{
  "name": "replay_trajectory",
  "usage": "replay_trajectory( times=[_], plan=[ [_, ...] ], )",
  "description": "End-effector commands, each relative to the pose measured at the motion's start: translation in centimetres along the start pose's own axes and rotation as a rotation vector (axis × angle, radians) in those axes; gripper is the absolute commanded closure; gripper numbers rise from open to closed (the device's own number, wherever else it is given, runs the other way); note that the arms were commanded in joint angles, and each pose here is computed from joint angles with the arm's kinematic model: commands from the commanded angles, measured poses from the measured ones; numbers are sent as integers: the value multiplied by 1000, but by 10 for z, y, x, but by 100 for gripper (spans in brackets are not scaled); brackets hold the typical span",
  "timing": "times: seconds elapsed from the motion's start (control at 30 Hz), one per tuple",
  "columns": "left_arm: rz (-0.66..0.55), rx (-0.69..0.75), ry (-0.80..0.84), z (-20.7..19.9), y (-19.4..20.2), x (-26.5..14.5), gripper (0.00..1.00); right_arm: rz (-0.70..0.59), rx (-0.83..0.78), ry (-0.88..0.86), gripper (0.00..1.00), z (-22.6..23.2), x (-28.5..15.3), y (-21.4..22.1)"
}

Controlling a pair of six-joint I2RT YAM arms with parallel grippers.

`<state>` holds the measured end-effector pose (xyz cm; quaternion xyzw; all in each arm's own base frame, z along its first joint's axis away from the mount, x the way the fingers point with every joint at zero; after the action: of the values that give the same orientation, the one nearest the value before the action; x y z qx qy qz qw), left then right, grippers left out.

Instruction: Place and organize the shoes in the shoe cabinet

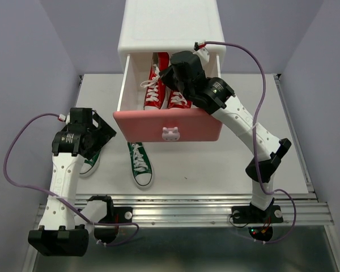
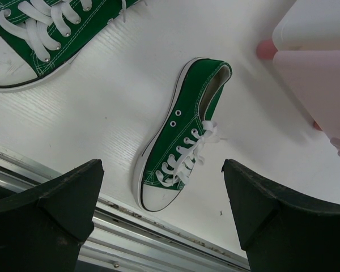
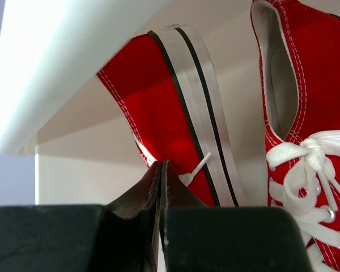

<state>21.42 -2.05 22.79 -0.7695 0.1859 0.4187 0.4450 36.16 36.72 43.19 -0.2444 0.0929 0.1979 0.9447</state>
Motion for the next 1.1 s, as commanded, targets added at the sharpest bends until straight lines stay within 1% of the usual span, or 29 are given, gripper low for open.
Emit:
replay_trajectory(
  times=[0.0, 0.07, 0.17, 0.23, 0.37, 0.4, 0.43, 0.5, 0.53, 0.57, 0.6, 0.63, 0.73, 0.87, 0.97, 1.0, 1.07],
  plan=[
    [-20, -12, -19, 7, 1, -4, 1, 138, 84, -24, 99, 4, -8, 27],
    [-13, -8, -20, 7, 2, -3, 1, 200, 93, -23, 99, 3, -7, 39],
    [-6, -6, -19, 7, 4, -1, 1, 251, 111, -27, 99, 4, -8, 49],
    [-6, -7, -17, 7, 4, -1, 1, 254, 129, -16, 99, 1, -5, 47],
    [-11, -10, -16, 7, 3, -1, 1, 194, 137, 12, 99, -4, -5, 37],
    [-12, -8, -15, 6, 2, -1, 1, 153, 136, 9, 96, -2, -5, 29],
    [-11, -9, -17, 7, 2, -1, 1, 123, 144, 0, 87, 2, -5, 18],
    [-13, -8, -16, 6, 1, -1, 1, 96, 144, -13, 82, 7, -7, 11],
    [-14, -10, -13, 5, 1, -1, 1, 91, 143, -19, 73, 10, -8, 9],
    [-16, -12, -13, 4, 0, -1, 1, 94, 139, -20, 67, 10, -9, 9],
    [-17, -12, -12, 4, -1, 0, 1, 100, 142, -20, 56, 10, -9, 10],
    [-16, -12, -10, 3, -1, 0, 1, 107, 142, -19, 49, 9, -10, 11],
    [-18, -15, -7, 2, -3, 1, 1, 127, 123, -16, 41, 8, -12, 14],
    [-17, -19, -1, 0, -3, 3, 1, 108, 99, -30, 36, 12, -19, 5],
    [-17, -21, 5, -1, -4, 4, 1, 73, 34, -63, 25, 20, -25, -7],
    [-20, -22, 9, -2, -4, 4, 1, 61, -9, -97, 16, 29, -29, -14],
    [-19, -22, 10, -3, -5, 4, 1, 42, -41, -167, 4, 46, -36, -23]
  ],
)
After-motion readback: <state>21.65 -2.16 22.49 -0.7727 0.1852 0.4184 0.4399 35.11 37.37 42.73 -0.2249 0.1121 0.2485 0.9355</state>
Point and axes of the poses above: each gripper's point midway between its finger pads, its own x axis out along the fingers, its own z axis along the line the jaws close on, y = z × x, the point moved 2 cm from there along -x, back along the fingers, and after that the axes turned 11 degrees about x, right-handed, at the moved point
